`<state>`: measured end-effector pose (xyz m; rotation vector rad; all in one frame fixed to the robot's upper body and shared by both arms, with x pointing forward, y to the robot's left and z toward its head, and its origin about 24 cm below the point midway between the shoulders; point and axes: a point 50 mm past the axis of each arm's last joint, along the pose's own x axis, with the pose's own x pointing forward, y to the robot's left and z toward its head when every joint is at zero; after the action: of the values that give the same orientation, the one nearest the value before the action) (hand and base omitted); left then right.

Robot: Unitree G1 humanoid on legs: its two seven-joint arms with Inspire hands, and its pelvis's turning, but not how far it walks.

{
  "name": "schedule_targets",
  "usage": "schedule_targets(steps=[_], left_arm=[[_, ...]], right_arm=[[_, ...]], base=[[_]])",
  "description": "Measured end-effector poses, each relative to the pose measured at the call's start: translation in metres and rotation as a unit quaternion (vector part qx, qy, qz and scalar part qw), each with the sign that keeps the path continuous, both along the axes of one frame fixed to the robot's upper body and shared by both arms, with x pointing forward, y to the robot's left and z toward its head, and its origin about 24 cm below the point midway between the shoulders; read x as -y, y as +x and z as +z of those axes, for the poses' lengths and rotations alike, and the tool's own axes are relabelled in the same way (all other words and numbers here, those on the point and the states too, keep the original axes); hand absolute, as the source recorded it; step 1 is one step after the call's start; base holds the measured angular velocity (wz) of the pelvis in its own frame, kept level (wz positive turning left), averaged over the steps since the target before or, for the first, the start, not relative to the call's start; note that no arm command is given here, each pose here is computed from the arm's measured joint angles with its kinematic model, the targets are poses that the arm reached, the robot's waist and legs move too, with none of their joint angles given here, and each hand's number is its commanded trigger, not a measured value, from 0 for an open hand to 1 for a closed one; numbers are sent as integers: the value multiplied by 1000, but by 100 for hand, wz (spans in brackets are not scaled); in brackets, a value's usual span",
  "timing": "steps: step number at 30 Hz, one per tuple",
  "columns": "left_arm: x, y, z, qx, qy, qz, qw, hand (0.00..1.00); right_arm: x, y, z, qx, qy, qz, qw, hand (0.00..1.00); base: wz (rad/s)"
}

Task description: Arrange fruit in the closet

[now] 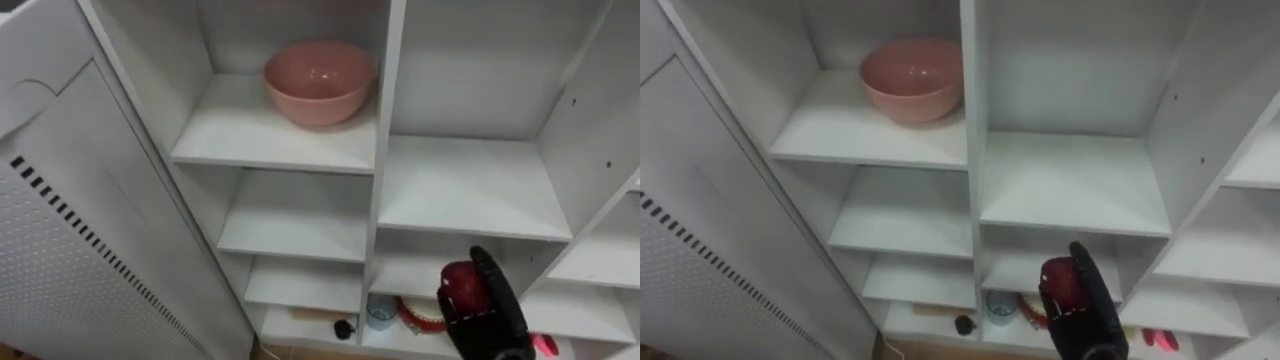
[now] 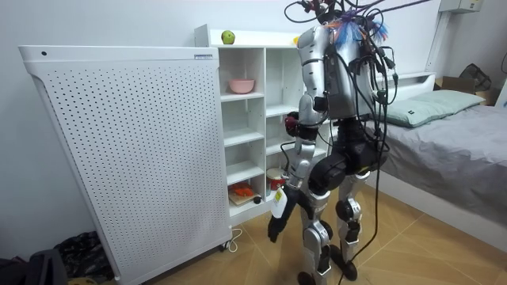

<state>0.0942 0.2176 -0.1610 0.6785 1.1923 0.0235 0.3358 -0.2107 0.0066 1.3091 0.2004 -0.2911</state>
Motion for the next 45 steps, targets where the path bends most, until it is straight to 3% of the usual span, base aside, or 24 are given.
schedule_targets(steps=[12,19,28,42,43,44,45], left_arm=[[-1,8,3,19,2,28,999,0],[-14,11,7,30,19,35,999,0],[-10,28,16,88,15,17,996,0],[-22,1,19,77,32,-8,997,0],[-22,0,18,76,31,-8,997,0],[-22,-2,18,73,30,-11,997,0],[-23,-4,18,71,31,-15,997,0]], right_arm=[[20,22,39,34,22,-24,999,100],[46,31,69,62,26,-69,995,100],[59,46,113,91,14,-93,991,100],[74,45,127,75,10,-127,989,100],[74,45,126,74,9,-128,989,98],[74,45,127,74,9,-128,989,71],[74,45,127,75,8,-128,989,11]], base=[[7],[9],[3],[4],[4],[0],[0]])
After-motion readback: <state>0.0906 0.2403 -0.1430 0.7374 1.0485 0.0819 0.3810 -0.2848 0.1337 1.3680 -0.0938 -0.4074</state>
